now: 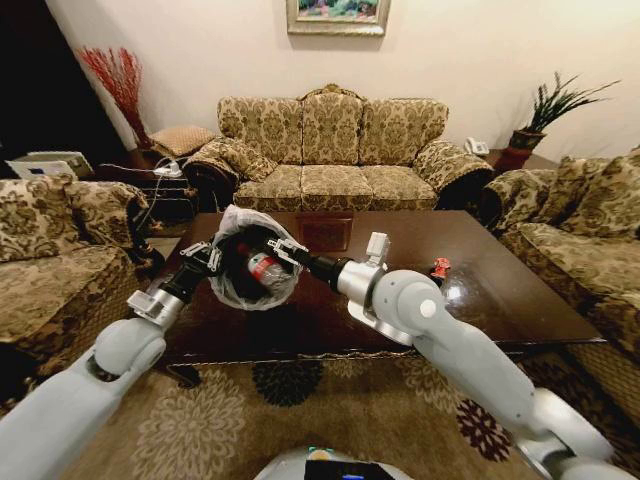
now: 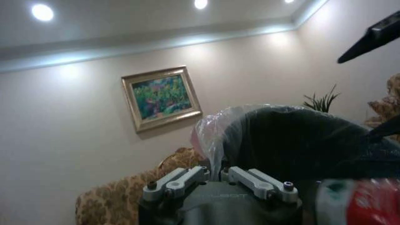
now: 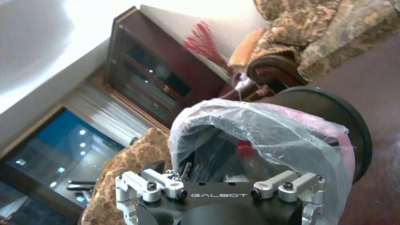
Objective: Move to the front of the table and place the trash on the table into the trash bin.
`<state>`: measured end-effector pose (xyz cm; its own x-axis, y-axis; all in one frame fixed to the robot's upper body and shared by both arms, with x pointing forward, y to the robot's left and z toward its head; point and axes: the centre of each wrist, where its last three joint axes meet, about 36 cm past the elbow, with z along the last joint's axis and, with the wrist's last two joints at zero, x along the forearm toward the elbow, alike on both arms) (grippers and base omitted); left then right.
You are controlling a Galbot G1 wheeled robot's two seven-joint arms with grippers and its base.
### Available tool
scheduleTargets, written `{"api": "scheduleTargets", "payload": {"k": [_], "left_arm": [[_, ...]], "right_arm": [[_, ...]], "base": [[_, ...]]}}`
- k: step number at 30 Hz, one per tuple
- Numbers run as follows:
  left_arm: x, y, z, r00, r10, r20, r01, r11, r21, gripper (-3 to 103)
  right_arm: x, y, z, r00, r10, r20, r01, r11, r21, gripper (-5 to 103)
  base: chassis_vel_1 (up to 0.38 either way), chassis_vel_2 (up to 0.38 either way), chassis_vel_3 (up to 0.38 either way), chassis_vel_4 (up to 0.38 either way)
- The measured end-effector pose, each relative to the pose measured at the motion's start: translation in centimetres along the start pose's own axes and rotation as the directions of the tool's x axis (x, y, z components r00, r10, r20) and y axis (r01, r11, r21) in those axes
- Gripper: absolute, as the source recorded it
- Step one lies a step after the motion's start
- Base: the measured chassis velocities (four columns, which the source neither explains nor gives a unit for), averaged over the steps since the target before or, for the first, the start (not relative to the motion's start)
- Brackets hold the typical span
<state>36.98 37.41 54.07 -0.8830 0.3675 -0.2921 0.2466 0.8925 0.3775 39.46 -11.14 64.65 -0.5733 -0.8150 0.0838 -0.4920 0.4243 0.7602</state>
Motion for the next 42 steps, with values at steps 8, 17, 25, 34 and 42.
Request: {"api": "scheduleTargets", "payload": {"k": [8,17,25,34,42], "left_arm": [[0.8,-0.1,-3.0,0.992,0.065,-0.106,-0.060,0.997,0.051,3],[0.2,0.1,-4.8,0.971,0.165,-0.171,-0.149,0.984,0.099,3],[-2.2,2.6,-7.8,0.944,0.246,-0.221,-0.233,0.969,0.085,3],[-4.5,5.0,-11.6,0.883,0.117,-0.455,-0.077,0.991,0.105,3],[-5.4,7.3,-14.3,0.734,0.018,-0.679,0.205,0.947,0.246,3]], "right_arm": [[0.9,-1.2,0.7,0.990,-0.101,0.099,0.100,0.995,0.007,100],[1.9,-1.7,1.0,0.969,-0.164,0.186,0.163,0.986,0.024,100],[3.3,-2.5,0.2,0.906,-0.286,0.311,0.262,0.958,0.117,100],[5.6,-5.6,-2.6,0.828,-0.313,0.466,0.184,0.935,0.302,100],[8.1,-9.7,-2.9,0.829,-0.189,0.527,-0.054,0.909,0.412,100]], "base": [[0.000,0.000,0.000,0.000],[0.000,0.000,0.000,0.000],[0.000,0.000,0.000,0.000],[0.000,0.000,0.000,0.000],[0.000,0.000,0.000,0.000]]}}
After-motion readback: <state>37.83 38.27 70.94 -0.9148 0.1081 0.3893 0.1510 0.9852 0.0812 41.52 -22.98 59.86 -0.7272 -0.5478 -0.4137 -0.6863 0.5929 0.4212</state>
